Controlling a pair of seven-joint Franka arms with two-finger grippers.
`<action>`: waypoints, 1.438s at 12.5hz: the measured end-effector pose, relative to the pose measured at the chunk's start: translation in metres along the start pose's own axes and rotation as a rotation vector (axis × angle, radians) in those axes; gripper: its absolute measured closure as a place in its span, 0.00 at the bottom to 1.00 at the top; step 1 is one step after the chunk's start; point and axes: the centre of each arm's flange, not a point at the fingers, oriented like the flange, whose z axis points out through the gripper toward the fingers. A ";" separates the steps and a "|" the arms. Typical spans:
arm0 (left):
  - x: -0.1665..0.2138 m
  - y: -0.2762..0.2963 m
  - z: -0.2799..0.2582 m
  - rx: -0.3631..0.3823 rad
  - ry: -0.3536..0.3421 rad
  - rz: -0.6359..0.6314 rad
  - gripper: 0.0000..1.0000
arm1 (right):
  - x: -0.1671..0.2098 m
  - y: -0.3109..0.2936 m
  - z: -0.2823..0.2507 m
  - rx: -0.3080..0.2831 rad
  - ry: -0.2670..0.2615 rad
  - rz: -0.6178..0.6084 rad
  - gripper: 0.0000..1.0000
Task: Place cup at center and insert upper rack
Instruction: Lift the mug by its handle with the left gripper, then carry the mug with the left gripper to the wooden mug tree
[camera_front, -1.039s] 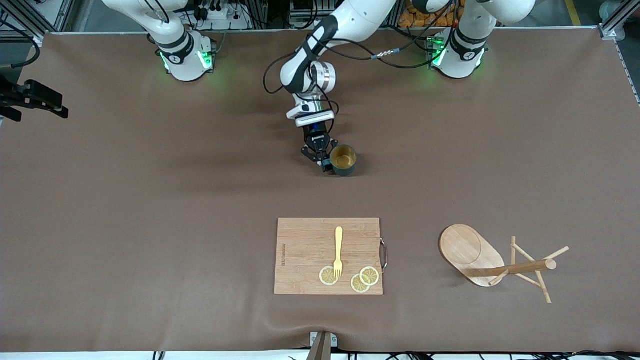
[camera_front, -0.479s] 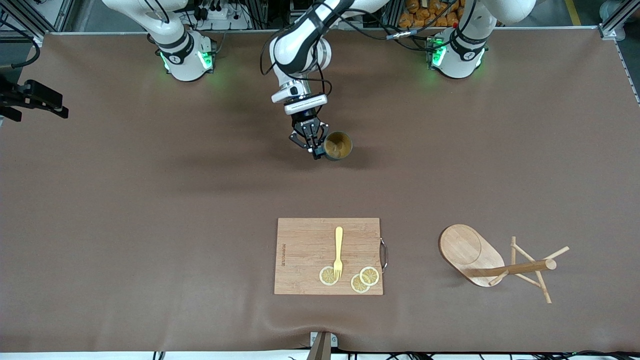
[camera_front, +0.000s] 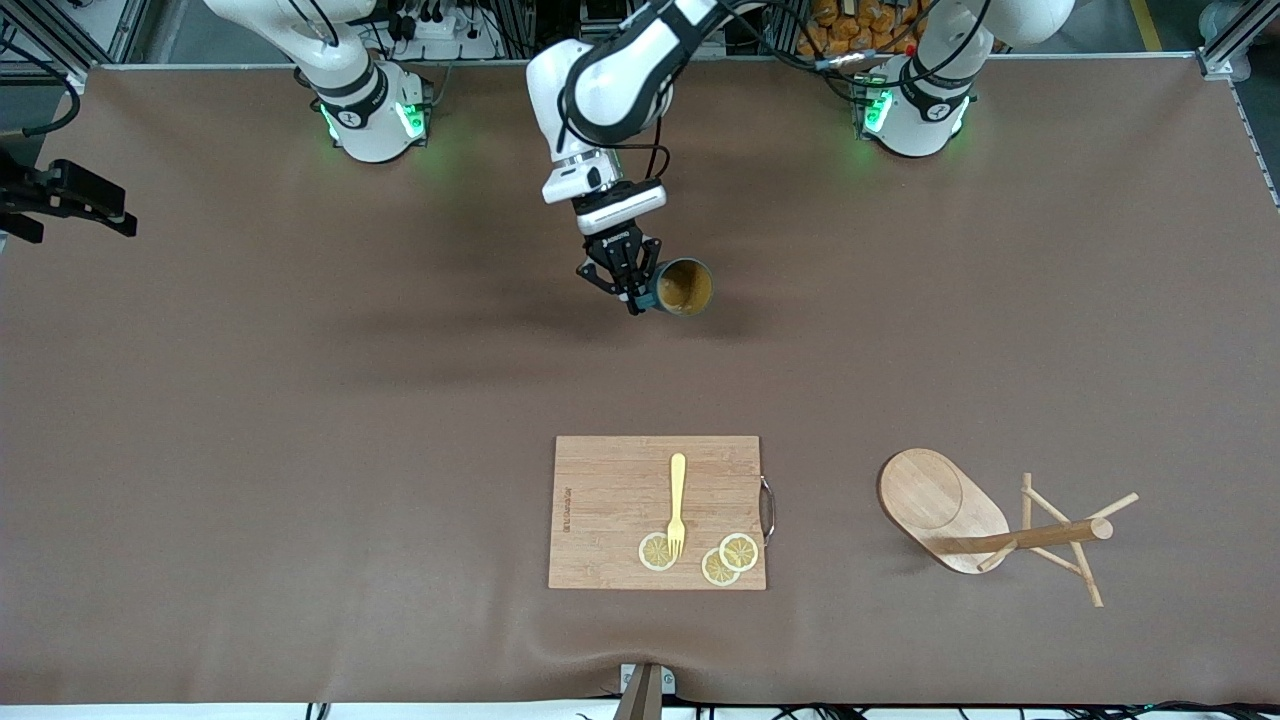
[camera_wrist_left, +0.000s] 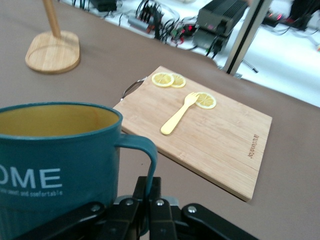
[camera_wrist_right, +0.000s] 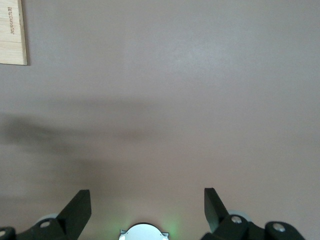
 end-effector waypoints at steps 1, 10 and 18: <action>0.018 0.002 0.002 0.020 -0.046 -0.021 0.95 | 0.000 0.000 0.000 0.000 0.000 0.000 0.00; 0.208 -0.007 0.078 0.180 -0.461 -0.241 0.95 | 0.000 0.000 0.000 0.000 -0.001 -0.001 0.00; 0.393 -0.076 0.153 0.060 -0.822 -0.506 0.95 | 0.000 -0.002 0.000 0.000 -0.001 -0.004 0.00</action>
